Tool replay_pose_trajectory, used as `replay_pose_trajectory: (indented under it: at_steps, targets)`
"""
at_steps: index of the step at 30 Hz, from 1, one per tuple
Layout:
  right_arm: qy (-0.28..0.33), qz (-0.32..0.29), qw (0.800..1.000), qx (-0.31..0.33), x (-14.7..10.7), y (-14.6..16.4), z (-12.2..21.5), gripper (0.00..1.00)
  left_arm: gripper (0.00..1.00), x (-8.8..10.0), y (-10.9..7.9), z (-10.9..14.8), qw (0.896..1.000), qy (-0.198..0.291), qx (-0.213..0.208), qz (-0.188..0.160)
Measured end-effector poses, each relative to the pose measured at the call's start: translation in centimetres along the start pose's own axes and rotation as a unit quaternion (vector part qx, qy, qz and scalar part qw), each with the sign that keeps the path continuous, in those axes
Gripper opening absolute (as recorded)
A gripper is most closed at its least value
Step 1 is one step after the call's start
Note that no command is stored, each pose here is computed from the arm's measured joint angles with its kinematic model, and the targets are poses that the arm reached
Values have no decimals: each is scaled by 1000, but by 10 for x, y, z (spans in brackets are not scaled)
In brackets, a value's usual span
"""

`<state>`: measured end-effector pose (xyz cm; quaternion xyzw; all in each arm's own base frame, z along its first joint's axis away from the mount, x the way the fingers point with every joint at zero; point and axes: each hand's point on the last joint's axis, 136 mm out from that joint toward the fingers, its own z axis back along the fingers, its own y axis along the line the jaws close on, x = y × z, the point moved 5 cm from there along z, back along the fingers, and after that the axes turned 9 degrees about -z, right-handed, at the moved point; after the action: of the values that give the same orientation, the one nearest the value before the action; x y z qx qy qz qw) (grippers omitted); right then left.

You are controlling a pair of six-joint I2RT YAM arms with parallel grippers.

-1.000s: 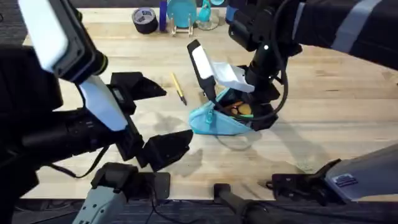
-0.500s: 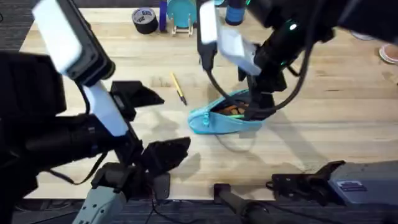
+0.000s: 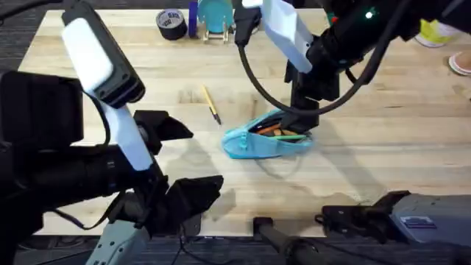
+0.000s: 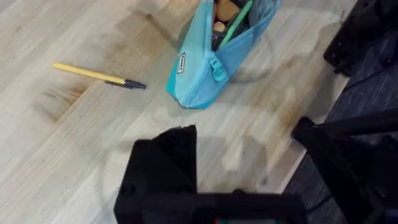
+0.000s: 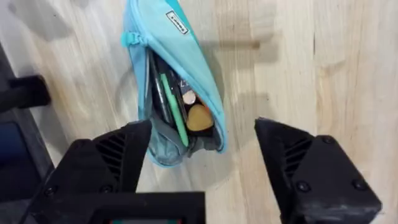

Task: Unzip the bag, pick up the pens from the table one at a time and place them inside, then zip the bag closed.

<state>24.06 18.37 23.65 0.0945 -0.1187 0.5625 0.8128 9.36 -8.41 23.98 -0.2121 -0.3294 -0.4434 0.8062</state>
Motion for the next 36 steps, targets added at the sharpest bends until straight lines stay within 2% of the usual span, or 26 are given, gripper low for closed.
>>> replay_pose_trajectory:
  at_steps: [6,15,19,24,26,28,32,36]
  targets:
    - [-1,-6,1000,1,0,0,0,997,995,1,1,0,1000,-2,1,-2]
    - [-1,-8,1000,1,0,0,0,997,995,35,25,4,992,-79,66,-74]
    - [-1,-8,1000,1,0,0,0,997,994,37,27,5,991,-83,70,-78]
    - [-1,-8,1000,1,0,0,0,998,993,45,34,8,987,-95,95,-92]
    - [-1,-8,1000,1,0,0,0,998,993,45,40,8,986,-92,111,-79]
    - [-1,-8,1000,0,0,0,0,998,993,44,48,8,987,-83,130,-49]
    - [-6,-14,1000,-15,3,-5,0,998,993,41,76,-4,984,-50,163,50]
    - [-2,-35,999,-28,2,-8,0,998,993,37,106,-28,976,-12,166,144]
